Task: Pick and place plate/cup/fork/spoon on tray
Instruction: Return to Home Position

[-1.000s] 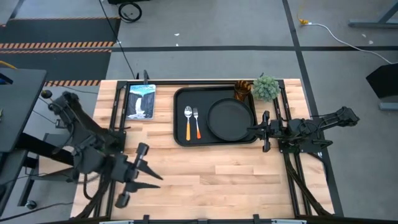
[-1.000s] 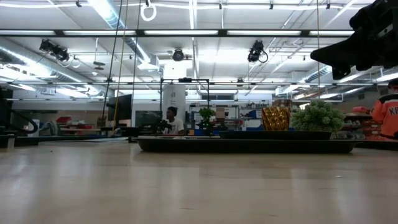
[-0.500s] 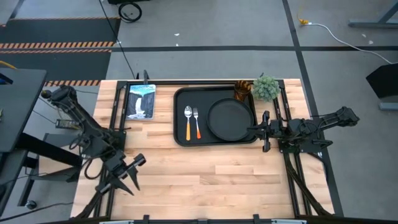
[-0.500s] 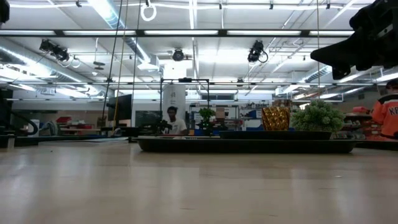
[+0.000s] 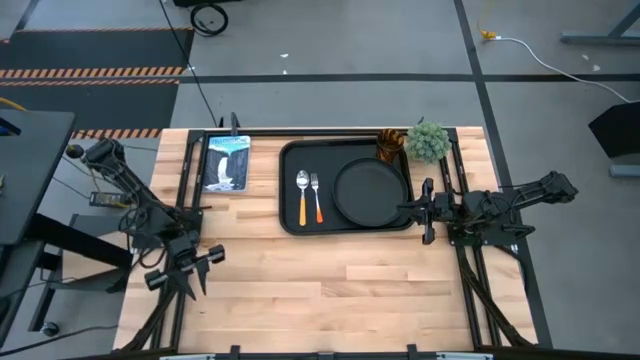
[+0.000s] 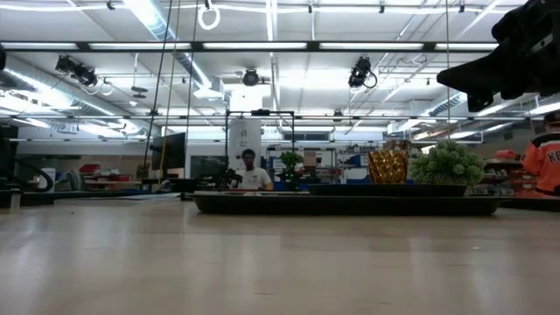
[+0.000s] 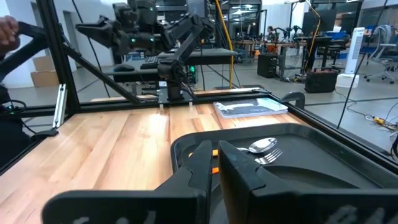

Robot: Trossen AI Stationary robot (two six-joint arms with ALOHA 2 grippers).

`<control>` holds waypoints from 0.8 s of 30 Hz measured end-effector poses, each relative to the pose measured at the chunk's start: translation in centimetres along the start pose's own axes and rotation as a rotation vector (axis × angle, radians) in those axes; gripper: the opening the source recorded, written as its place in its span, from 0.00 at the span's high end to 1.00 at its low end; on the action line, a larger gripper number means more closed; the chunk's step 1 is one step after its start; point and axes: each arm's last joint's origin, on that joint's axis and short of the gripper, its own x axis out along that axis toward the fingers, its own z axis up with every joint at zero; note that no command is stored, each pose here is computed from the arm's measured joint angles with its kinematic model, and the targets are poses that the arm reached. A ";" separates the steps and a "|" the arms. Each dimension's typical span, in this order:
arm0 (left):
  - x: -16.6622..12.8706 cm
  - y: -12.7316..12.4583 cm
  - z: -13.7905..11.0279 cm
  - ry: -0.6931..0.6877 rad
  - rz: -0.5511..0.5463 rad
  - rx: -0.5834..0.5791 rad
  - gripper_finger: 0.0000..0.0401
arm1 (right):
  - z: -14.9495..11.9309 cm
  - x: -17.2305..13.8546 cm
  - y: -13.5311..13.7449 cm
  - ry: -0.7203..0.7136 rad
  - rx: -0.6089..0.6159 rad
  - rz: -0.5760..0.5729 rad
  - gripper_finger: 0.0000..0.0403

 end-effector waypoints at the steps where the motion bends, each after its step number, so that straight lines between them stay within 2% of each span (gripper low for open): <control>1: -0.4 0.1 -0.1 -0.009 -0.002 -0.004 0.73 | 0.0 0.0 0.0 0.000 0.000 0.000 0.92; 8: -2.2 0.4 -0.6 -0.065 0.003 -0.001 0.73 | 0.0 0.0 0.0 0.000 0.000 0.000 0.92; 18: -3.7 0.5 -1.6 -0.065 -0.038 0.010 0.73 | 0.0 0.0 0.0 0.000 0.000 0.000 0.92; 24: -4.4 1.6 -2.1 0.000 0.074 0.009 0.73 | 0.0 0.0 0.0 0.000 0.000 0.000 0.92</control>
